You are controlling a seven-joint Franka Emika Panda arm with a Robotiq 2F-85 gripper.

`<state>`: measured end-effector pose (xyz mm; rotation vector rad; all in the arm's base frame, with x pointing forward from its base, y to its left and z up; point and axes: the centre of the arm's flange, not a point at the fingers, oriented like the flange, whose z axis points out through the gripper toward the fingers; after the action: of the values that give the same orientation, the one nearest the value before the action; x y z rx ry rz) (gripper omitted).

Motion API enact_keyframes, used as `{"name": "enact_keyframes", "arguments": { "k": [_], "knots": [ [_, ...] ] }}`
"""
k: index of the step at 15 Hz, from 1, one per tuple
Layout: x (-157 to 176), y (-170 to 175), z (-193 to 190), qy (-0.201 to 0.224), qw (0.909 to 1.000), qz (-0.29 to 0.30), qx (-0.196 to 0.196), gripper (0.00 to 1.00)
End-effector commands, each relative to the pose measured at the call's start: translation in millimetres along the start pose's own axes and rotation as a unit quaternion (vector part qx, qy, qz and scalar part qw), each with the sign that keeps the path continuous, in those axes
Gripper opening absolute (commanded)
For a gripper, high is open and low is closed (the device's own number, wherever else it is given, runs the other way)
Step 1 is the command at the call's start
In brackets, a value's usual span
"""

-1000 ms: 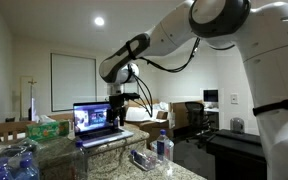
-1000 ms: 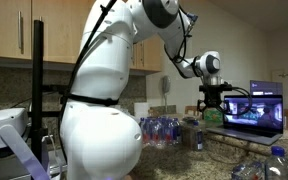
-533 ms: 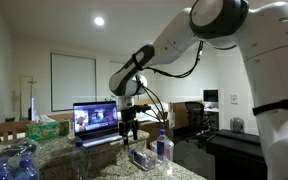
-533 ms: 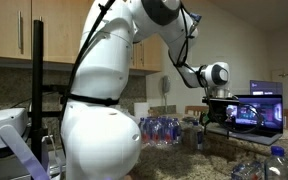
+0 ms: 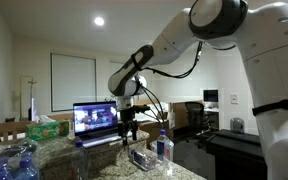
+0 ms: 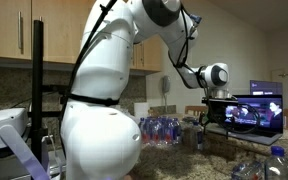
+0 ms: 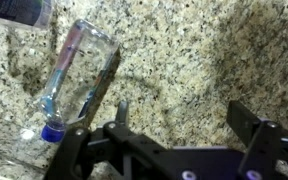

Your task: Move the three empty water bottles to the right

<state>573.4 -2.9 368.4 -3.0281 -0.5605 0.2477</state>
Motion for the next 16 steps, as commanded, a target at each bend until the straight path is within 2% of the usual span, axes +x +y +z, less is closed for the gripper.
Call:
{"name": "enact_keyframes", "arguments": {
  "k": [1, 2, 3, 6, 12, 16],
  "knots": [
    [-6.6, -2.9, 26.5, 0.007, 0.9999, -0.003, 0.014, 1.0],
    [-9.9, -5.2, 32.9, 0.008, 0.9998, -0.002, 0.016, 1.0],
    [0.4, -1.4, 17.3, -0.003, 1.0, 0.002, 0.007, 1.0],
    [-2.1, -2.8, 31.1, -0.005, 1.0, 0.002, 0.008, 1.0],
    [-10.0, 40.7, 50.3, -0.006, 0.9987, 0.04, 0.03, 1.0],
    [-9.4, 68.4, 63.7, 0.04, 0.9946, 0.09, 0.032, 1.0]
  ]
}}
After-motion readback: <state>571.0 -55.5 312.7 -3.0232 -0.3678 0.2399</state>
